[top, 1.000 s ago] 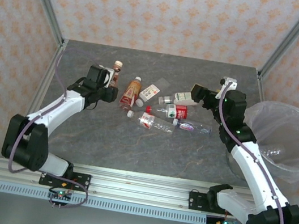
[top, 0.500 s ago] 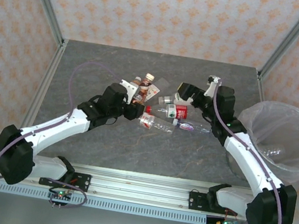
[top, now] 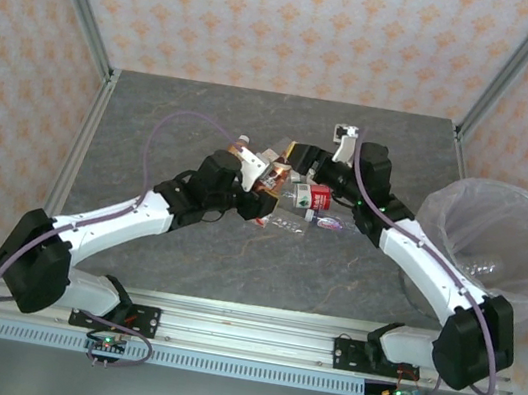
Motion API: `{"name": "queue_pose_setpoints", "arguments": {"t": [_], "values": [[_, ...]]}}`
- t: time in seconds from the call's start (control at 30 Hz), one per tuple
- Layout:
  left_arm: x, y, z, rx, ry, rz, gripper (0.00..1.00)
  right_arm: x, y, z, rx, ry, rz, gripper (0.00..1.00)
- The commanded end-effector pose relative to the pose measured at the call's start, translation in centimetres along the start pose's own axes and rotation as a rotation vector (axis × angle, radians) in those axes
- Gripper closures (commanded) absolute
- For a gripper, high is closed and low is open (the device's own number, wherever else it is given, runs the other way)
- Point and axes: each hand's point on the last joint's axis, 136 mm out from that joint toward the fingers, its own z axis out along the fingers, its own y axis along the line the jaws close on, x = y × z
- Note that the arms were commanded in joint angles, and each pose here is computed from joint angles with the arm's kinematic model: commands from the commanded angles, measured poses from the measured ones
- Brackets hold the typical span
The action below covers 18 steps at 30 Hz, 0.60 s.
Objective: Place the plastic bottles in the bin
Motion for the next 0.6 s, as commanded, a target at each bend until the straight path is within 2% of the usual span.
{"name": "queue_pose_setpoints", "arguments": {"t": [0.0, 0.13, 0.33, 0.57], "values": [[-2.5, -1.3, -0.3, 0.044, -0.073, 0.045, 0.64, -3.5, 2.0, -0.2, -0.051, -0.139, 0.006, 0.34], [-2.6, -1.3, 0.1, 0.044, -0.071, 0.047, 0.64, -3.3, 1.9, 0.3, -0.057, -0.124, 0.005, 0.42], [-3.0, -1.5, 0.5, 0.057, -0.073, 0.051, 0.64, -2.0, 1.1, 0.7, -0.036, -0.074, 0.018, 0.46], [-2.8, -1.7, 0.6, 0.064, -0.065, 0.043, 0.64, -1.7, 0.9, 0.8, -0.040, -0.073, 0.000, 0.57]]}}
